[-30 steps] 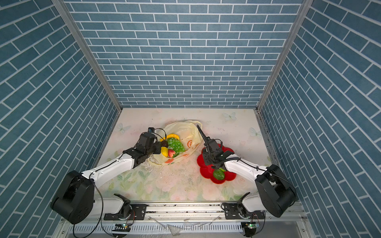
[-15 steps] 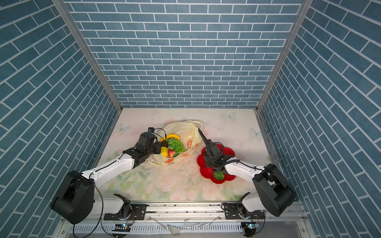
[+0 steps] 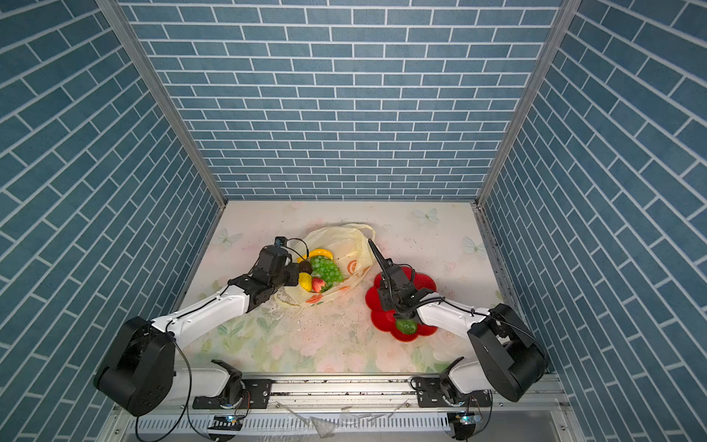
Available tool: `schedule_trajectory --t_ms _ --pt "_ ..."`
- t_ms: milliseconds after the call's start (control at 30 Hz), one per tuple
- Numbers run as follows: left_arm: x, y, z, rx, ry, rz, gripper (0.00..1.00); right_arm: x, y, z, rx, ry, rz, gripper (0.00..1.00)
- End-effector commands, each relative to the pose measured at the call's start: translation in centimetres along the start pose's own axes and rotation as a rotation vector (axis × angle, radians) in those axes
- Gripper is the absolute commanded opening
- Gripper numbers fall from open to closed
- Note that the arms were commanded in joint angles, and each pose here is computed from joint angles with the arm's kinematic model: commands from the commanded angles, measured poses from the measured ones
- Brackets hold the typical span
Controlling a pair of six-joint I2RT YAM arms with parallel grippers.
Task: Take fruits out of the plastic bag
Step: Place the fruit on the plate.
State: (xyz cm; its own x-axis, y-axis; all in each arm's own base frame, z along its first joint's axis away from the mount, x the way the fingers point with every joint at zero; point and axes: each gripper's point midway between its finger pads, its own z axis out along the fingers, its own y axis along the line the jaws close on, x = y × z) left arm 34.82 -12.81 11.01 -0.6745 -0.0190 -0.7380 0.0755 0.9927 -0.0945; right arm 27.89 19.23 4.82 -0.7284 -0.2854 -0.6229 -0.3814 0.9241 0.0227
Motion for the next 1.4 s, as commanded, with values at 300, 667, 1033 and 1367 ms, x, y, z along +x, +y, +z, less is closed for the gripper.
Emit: schedule_trajectory --t_ms 300,667,1033,1367 --pt "0.5 0.3 0.2 -0.012 0.008 0.005 0.0 0.4 -0.2 0.1 0.014 0.003 -0.021 0.61" --pt "0.4 0.3 0.1 -0.011 0.006 0.005 0.0 -0.8 -0.3 -0.9 0.022 -0.02 -0.018 0.66" --pt "0.5 0.3 0.1 -0.01 0.011 -0.005 0.0 -6.7 1.2 -5.9 -0.037 -0.105 0.012 0.75" --pt "1.8 3.2 0.6 -0.049 0.041 -0.161 0.0 -13.4 10.5 -5.7 -0.269 -0.146 0.077 0.68"
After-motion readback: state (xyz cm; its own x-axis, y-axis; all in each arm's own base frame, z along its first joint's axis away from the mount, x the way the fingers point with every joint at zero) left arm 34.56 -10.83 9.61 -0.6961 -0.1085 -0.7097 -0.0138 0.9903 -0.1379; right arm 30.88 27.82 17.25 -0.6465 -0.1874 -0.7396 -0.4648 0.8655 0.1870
